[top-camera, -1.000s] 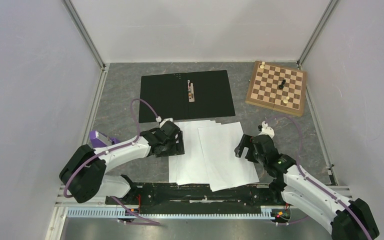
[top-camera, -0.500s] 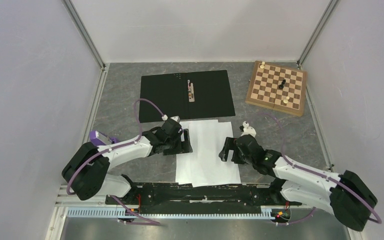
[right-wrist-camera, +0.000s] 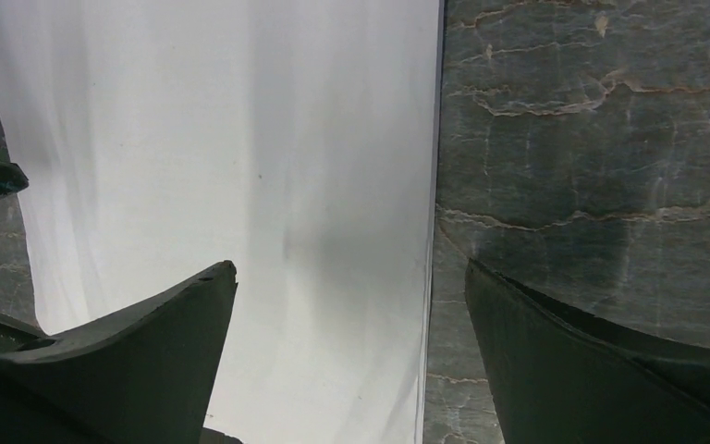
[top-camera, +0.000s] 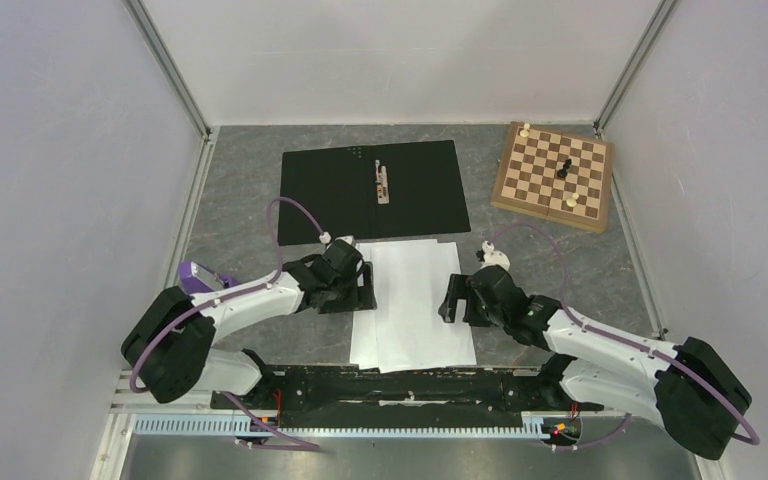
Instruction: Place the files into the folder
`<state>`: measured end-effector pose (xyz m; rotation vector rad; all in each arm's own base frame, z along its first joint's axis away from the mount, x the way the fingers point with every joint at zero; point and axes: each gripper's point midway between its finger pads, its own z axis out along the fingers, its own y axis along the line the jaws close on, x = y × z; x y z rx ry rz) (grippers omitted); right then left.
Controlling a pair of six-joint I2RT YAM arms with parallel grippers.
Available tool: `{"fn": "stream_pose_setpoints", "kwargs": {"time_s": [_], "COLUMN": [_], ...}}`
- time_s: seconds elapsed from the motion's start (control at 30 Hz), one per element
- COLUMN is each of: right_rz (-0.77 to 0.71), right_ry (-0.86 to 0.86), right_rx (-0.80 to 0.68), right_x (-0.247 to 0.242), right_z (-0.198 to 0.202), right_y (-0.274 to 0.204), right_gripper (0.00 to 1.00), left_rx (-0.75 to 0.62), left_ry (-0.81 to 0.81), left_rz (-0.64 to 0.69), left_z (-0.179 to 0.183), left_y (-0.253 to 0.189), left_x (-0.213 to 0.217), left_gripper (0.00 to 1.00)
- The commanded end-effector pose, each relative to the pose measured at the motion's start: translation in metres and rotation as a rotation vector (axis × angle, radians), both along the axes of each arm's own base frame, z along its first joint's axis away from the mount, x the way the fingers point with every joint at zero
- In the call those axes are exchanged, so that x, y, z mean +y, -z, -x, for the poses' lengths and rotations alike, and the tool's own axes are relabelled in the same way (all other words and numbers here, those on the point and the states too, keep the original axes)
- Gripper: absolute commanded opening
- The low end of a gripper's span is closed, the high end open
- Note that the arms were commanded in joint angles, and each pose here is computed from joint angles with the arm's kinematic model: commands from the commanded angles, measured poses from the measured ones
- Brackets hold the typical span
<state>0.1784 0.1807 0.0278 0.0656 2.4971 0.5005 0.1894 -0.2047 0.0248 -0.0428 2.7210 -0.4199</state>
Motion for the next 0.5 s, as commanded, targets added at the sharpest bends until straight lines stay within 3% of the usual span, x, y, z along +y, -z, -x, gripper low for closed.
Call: {"fn": "stream_pose_setpoints", "kwargs": {"time_s": [0.0, 0.33, 0.47], "right_rz": [0.063, -0.041, 0.024], "right_ry": [-0.076, -0.135, -0.123], "right_rx": [0.164, 0.156, 0.115], "right_x": [-0.017, 0.033, 0.026], "right_z": [0.042, 0.045, 0.034], "right_y": [0.041, 0.035, 0.032], "right_gripper": [0.98, 0.98, 0.98], "left_rx": [0.065, 0.134, 0.113], "left_ry": [0.049, 0.081, 0.053], "left_rz": [-0.023, 0.04, -0.013], "left_z": [0.011, 0.027, 0.025], "left_y": [0.015, 0.027, 0.025], "left_x": [0.0, -0.027, -0.016], "left_gripper": [0.9, 0.9, 0.9]}}
